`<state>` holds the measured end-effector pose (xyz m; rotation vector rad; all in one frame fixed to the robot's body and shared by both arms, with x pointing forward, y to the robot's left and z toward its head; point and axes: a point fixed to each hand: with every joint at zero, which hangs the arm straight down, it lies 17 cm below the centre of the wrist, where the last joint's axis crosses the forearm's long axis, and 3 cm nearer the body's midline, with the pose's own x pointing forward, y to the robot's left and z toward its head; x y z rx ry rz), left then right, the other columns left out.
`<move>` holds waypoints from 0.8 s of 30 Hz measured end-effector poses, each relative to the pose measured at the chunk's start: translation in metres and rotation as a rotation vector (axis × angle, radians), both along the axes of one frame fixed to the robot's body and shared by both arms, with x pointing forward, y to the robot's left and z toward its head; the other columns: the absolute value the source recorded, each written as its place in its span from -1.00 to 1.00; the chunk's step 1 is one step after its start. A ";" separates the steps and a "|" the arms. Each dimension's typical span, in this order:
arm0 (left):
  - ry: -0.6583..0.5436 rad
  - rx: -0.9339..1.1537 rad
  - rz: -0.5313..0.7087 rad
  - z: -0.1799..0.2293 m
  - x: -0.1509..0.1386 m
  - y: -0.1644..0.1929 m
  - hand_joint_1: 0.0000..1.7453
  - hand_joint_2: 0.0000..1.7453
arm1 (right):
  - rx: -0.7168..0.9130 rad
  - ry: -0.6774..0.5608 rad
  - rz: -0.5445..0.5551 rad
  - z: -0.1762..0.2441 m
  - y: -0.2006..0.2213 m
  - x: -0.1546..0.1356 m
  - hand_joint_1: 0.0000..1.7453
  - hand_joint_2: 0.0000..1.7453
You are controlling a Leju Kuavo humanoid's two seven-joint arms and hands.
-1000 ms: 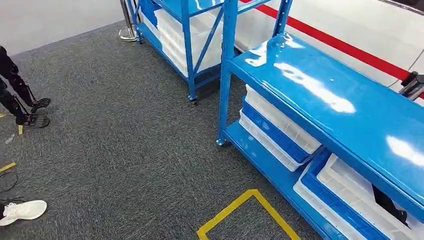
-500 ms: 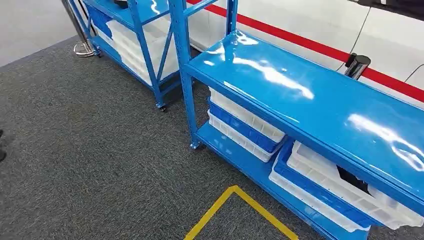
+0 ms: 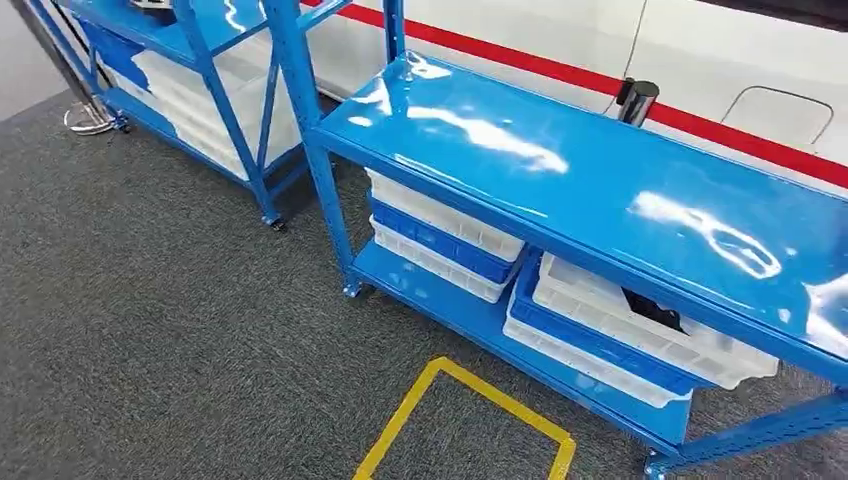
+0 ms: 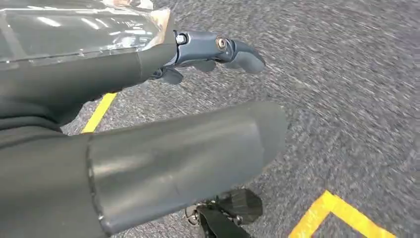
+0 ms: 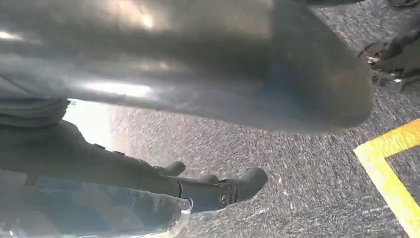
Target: Take the parts from the cabinet and place them on the table.
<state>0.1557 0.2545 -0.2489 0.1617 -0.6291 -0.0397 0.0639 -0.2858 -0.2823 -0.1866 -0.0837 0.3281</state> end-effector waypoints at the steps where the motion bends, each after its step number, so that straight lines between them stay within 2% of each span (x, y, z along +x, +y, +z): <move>1: -0.001 0.001 0.000 0.000 0.001 0.001 -1.00 -1.00 | 0.000 0.002 0.000 0.000 0.000 -0.002 -1.00 -1.00; 24: -0.004 0.003 -0.007 0.001 0.001 -0.001 -1.00 -1.00 | -0.002 0.006 0.004 0.000 0.001 -0.003 -1.00 -1.00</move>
